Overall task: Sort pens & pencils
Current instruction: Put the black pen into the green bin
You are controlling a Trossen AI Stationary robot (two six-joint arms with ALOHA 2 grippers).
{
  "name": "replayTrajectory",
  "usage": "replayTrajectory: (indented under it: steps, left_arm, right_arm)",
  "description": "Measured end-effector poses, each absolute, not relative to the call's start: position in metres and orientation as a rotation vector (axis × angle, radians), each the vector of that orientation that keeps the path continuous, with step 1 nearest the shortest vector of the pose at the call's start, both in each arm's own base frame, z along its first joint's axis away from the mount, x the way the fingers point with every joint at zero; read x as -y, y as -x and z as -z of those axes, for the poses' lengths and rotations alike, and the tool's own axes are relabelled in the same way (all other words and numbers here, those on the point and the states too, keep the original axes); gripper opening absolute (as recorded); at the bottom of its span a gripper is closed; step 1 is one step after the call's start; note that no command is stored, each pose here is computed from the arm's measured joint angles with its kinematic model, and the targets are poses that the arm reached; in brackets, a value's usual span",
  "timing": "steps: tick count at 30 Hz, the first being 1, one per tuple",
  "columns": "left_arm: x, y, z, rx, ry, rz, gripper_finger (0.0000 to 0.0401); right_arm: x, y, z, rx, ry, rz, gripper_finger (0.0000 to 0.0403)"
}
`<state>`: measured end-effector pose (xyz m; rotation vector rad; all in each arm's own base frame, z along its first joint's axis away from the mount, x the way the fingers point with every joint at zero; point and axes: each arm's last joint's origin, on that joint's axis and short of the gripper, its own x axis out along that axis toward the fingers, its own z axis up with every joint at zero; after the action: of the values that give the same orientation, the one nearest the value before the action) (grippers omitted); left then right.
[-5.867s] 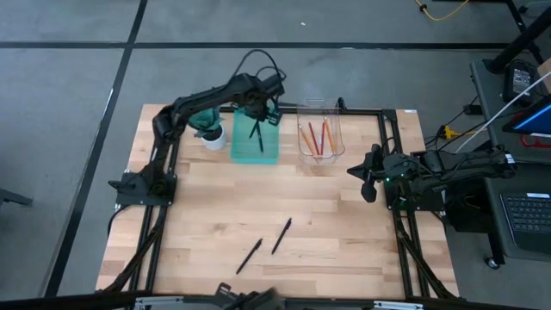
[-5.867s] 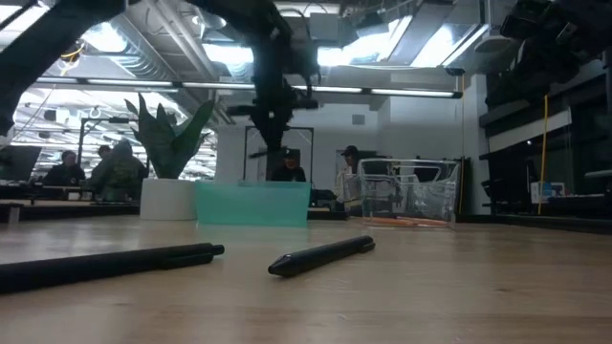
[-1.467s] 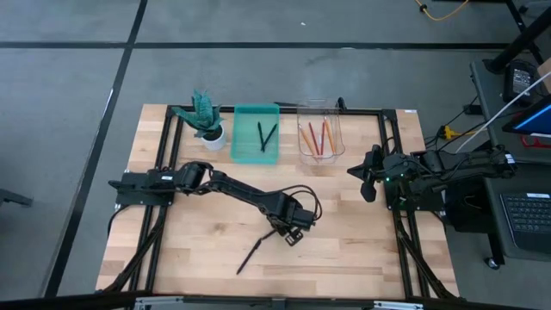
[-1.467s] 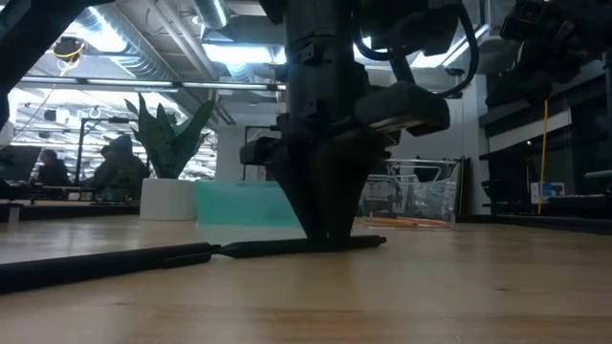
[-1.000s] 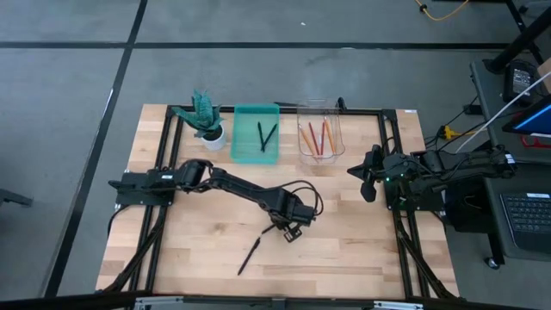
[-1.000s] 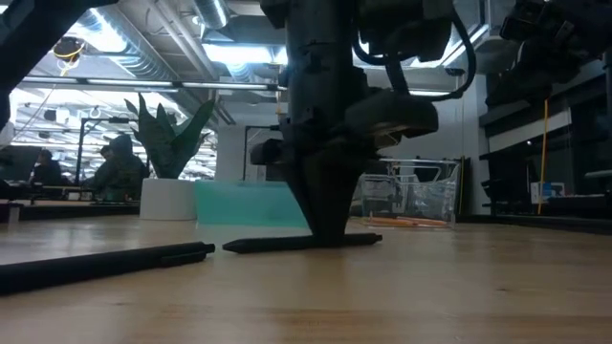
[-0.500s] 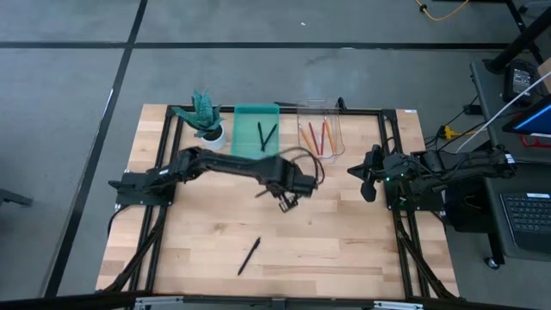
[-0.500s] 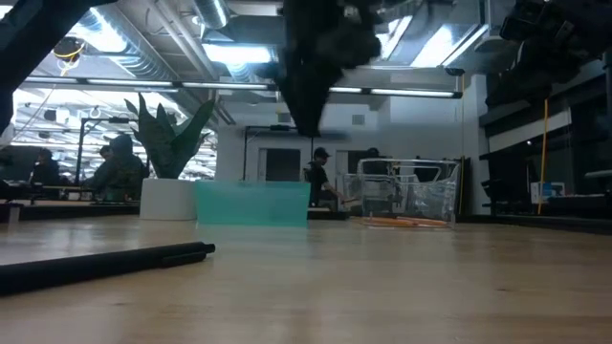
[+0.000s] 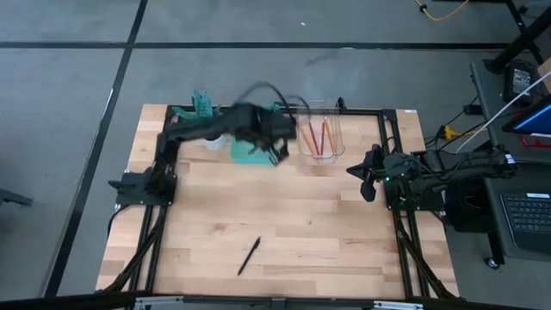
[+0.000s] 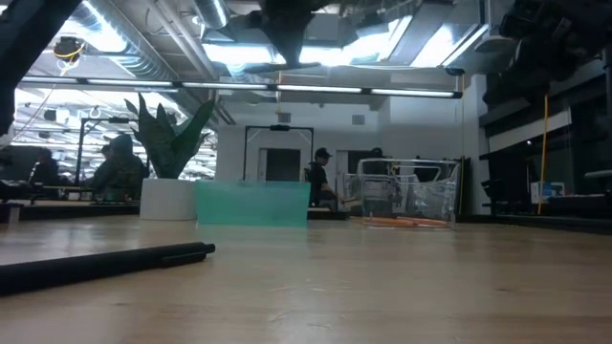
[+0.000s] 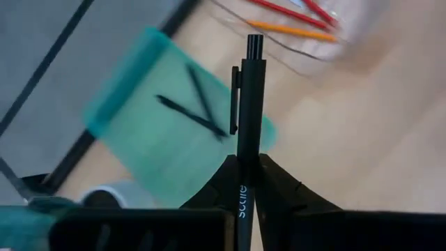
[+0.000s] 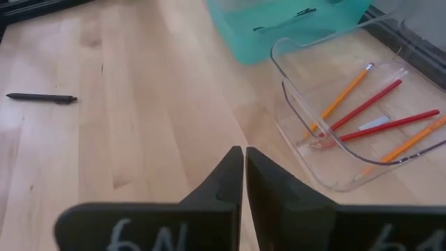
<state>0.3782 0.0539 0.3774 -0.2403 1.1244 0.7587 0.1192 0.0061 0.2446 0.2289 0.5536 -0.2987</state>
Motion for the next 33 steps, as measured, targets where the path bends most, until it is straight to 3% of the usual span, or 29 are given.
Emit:
replayTrajectory:
  steps: [6, 13, 17, 26, 33]
  left_arm:
    - [-0.120, -0.354, -0.388, -1.114, 0.327, -0.849, 0.0017]
    - [-0.195, -0.327, -0.385, -1.093, 0.522, -0.830, 0.0017]
    - [-0.225, -0.316, -0.380, -1.002, 0.646, -0.938, 0.0017]
    - [-0.251, -0.311, -0.339, -0.959, 0.879, -1.128, 0.0019]
    - [-0.255, -0.327, -0.299, -0.953, 0.867, -1.005, 0.0017]
  right_arm:
    - [-0.006, -0.120, -0.246, -0.541, -0.210, 0.289, 0.0021]
    - [-0.006, -0.120, -0.246, -0.541, -0.211, 0.289, 0.0021]
    - [-0.006, -0.120, -0.246, -0.541, -0.212, 0.289, 0.0021]
    - [-0.006, -0.120, -0.246, -0.541, -0.207, 0.288, 0.0021]
    - [-0.006, -0.120, -0.246, -0.544, -0.190, 0.283, 0.0021]
